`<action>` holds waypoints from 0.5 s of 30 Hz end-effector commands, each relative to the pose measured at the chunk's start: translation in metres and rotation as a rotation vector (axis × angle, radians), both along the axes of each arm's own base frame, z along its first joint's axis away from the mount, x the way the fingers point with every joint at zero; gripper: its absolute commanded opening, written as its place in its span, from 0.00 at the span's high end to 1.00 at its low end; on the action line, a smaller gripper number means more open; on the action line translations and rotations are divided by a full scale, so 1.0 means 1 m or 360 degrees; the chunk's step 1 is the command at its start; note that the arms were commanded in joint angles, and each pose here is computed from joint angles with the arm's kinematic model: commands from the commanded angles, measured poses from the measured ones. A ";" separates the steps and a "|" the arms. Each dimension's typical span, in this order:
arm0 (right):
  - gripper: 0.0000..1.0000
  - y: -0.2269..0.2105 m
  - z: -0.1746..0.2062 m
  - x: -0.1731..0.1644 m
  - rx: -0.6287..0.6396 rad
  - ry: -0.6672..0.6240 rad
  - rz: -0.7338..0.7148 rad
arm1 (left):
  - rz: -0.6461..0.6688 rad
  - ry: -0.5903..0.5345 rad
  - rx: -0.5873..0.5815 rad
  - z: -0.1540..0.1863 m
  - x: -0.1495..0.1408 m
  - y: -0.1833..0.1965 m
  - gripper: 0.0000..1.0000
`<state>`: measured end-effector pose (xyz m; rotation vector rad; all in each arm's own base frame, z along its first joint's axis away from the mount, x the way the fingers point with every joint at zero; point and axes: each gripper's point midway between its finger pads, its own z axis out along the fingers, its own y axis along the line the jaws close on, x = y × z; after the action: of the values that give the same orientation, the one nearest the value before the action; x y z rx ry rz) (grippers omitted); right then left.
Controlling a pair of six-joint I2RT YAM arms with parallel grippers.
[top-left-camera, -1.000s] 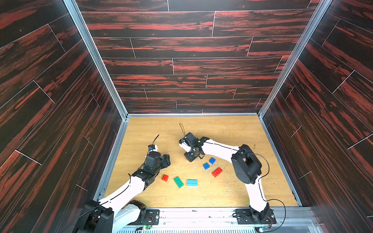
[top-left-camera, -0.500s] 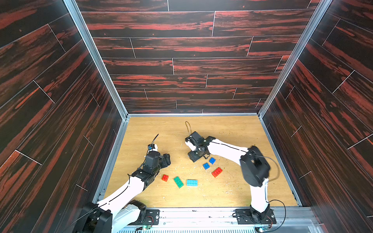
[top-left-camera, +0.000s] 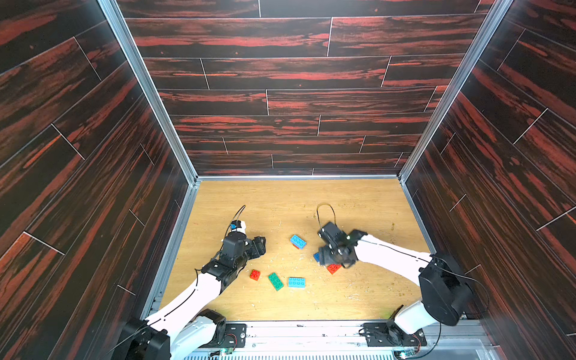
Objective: Assemble a heart with lego
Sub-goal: Pick up the lego brick from the center of the board.
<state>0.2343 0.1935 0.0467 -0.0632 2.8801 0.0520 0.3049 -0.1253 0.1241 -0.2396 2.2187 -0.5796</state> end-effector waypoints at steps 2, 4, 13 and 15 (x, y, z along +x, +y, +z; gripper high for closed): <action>0.16 0.006 -0.005 -0.002 0.0174 -0.0008 -0.0314 | -0.0110 -0.0015 0.0016 0.014 0.007 -0.011 0.21; 0.17 0.009 -0.014 -0.002 0.0177 0.0024 -0.0345 | -0.0117 -0.0020 0.0025 0.015 0.007 -0.011 0.21; 0.34 -0.002 -0.029 0.005 0.0059 -0.0009 -0.0471 | -0.0111 -0.0051 0.0067 0.018 0.002 -0.005 0.19; 0.40 -0.008 -0.029 0.008 -0.0009 -0.0030 -0.0454 | -0.0106 -0.0053 0.0072 0.017 0.001 -0.004 0.19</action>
<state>0.2366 0.1937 0.0168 0.3282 2.8685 0.0777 0.3088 -0.1337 0.1391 -0.1459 2.2140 -0.5888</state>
